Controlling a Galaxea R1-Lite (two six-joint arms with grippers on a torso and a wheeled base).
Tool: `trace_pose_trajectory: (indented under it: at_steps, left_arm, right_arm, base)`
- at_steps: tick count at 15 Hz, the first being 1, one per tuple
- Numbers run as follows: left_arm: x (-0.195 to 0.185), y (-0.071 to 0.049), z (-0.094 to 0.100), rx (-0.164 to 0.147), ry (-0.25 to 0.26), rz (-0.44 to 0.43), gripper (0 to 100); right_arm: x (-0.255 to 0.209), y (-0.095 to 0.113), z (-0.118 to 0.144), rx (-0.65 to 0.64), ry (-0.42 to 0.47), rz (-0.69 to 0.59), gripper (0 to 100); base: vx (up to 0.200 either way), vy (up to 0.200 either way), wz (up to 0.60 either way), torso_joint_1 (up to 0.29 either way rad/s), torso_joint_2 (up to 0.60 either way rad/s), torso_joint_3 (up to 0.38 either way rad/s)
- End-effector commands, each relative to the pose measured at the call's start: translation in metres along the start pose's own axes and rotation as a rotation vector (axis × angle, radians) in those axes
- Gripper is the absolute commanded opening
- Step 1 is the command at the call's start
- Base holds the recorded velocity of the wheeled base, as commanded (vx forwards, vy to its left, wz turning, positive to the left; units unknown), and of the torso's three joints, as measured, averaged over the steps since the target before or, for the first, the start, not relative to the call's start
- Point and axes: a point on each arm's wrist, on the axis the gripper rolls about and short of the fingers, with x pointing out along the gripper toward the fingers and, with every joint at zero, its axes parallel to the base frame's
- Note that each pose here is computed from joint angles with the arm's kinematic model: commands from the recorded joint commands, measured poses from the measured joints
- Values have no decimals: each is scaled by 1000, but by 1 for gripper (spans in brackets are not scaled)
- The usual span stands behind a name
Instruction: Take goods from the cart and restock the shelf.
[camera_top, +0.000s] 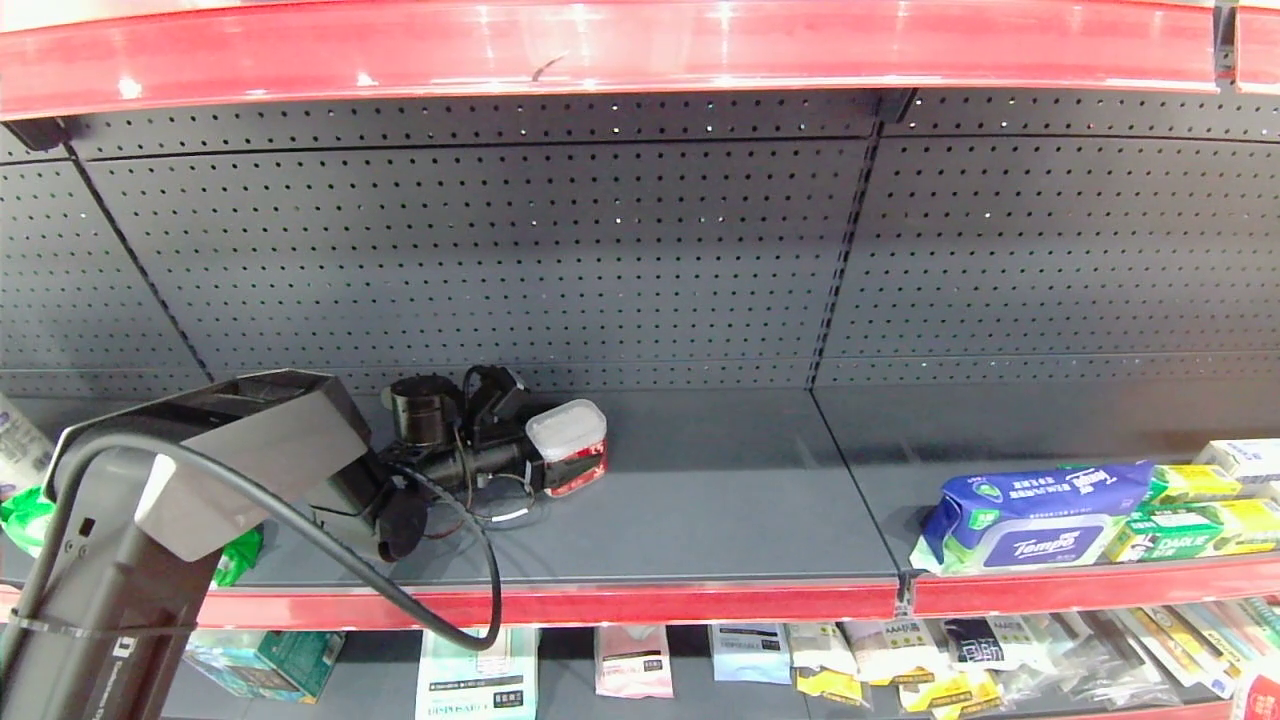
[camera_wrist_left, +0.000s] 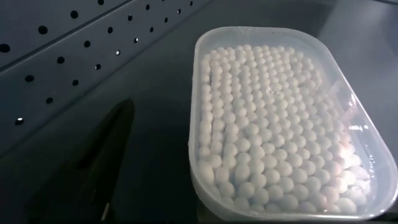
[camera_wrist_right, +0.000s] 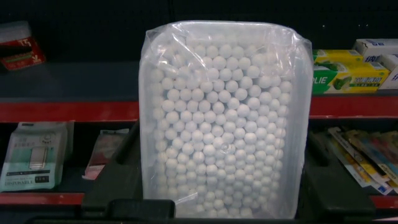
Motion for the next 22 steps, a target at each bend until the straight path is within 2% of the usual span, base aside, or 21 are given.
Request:
trace_pose_trajectory:
  at_steps: [1, 6, 7, 15, 18, 19, 22]
  left_arm:
    - [0, 0, 0, 0, 0, 0, 100]
    - [1, 0, -4, -4, 4, -1, 100]
    - [1, 0, -4, -5, 4, 1, 0]
    - [-1, -1, -5, -11, 8, -8, 0]
    - [-4, -2, -5, -3, -5, -27, 0]
    - [-11, -7, -4, 7, -30, -80, 0]
    - [-33, -19, 5, -20, -15, -121, 0]
  right_arm:
    - [0, 0, 0, 0, 0, 2, 0]
    - [0, 0, 0, 0, 0, 2, 0]
    - [0, 0, 0, 0, 0, 2, 0]
    - [0, 0, 0, 0, 0, 2, 0]
    - [0, 0, 0, 0, 0, 0, 0]
    - [0, 0, 0, 0, 0, 2, 0]
    - [0, 0, 0, 0, 0, 2, 0]
  base:
    - [0, 0, 0, 0, 0, 0]
    - [0, 0, 0, 0, 0, 0]
    - [0, 0, 0, 0, 0, 0]
    - [0, 0, 0, 0, 0, 0]
    - [0, 0, 0, 0, 0, 0]
    - [0, 0, 0, 0, 0, 0]
    - [0, 0, 0, 0, 0, 0]
